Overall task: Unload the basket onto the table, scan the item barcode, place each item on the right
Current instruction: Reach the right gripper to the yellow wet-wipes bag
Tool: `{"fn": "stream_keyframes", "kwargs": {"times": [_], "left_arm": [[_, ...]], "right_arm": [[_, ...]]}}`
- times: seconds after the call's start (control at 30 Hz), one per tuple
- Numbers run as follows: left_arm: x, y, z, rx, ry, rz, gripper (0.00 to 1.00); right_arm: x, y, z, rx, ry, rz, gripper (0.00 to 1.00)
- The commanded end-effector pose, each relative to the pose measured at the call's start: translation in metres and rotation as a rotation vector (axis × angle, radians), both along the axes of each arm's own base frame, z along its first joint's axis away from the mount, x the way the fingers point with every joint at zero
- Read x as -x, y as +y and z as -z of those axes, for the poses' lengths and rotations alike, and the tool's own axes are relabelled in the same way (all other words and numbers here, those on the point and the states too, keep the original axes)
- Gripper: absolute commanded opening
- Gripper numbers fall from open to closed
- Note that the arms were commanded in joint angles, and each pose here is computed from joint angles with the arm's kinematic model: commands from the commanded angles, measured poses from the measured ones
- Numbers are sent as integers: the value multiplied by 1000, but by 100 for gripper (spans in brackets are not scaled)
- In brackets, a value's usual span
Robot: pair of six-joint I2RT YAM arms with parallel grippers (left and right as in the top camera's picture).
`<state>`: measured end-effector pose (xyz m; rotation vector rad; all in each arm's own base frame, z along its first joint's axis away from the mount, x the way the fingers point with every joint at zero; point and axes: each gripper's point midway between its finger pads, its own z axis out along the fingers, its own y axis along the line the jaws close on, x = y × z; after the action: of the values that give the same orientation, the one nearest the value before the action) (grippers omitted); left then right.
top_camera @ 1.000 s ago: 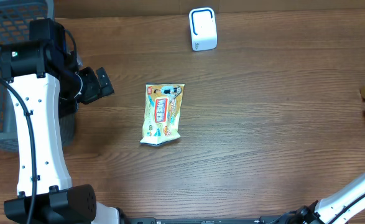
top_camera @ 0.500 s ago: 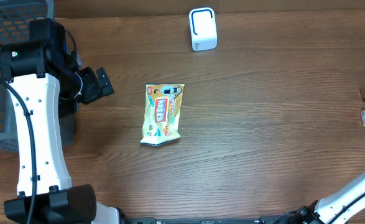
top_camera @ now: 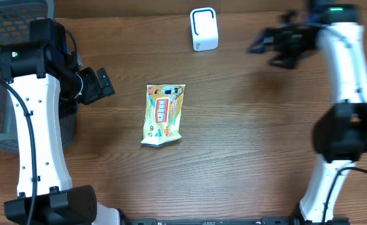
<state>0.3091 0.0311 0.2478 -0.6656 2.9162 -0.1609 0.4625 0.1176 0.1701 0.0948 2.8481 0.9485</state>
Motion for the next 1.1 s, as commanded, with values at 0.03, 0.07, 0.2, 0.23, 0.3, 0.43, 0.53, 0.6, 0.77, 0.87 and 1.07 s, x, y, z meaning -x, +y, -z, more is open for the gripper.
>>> {"fn": "stream_keyframes", "kwargs": {"times": [0.03, 0.07, 0.2, 0.23, 0.3, 0.43, 0.53, 0.6, 0.77, 0.87, 1.07], "left_arm": [[0, 3, -1, -3, -4, 9, 100], [0, 3, -1, -3, -4, 9, 100], [0, 3, -1, -3, -4, 9, 100], [0, 3, -1, -3, -4, 9, 100], [0, 3, -1, -3, -4, 9, 100], [0, 3, -1, -3, -4, 9, 100], [0, 3, -1, -3, -4, 9, 100], [0, 3, -1, -3, -4, 9, 100], [0, 3, -1, -3, -4, 9, 100], [0, 3, -1, -3, -4, 9, 100], [0, 3, -1, -3, -4, 9, 100]], "right_arm": [[25, 117, 0, 131, -72, -132, 92], [30, 134, 3, 152, -78, -129, 93], [52, 194, 22, 286, -110, -21, 92], [56, 200, 25, 314, -113, 15, 91], [67, 210, 34, 376, -121, 91, 89], [84, 237, 43, 381, -159, 63, 88], [95, 251, 55, 401, -194, 38, 88], [103, 256, 66, 407, -194, 19, 86], [111, 256, 96, 423, -180, 3, 80], [116, 251, 119, 452, -155, -5, 72], [114, 227, 142, 574, -141, 14, 59]]}}
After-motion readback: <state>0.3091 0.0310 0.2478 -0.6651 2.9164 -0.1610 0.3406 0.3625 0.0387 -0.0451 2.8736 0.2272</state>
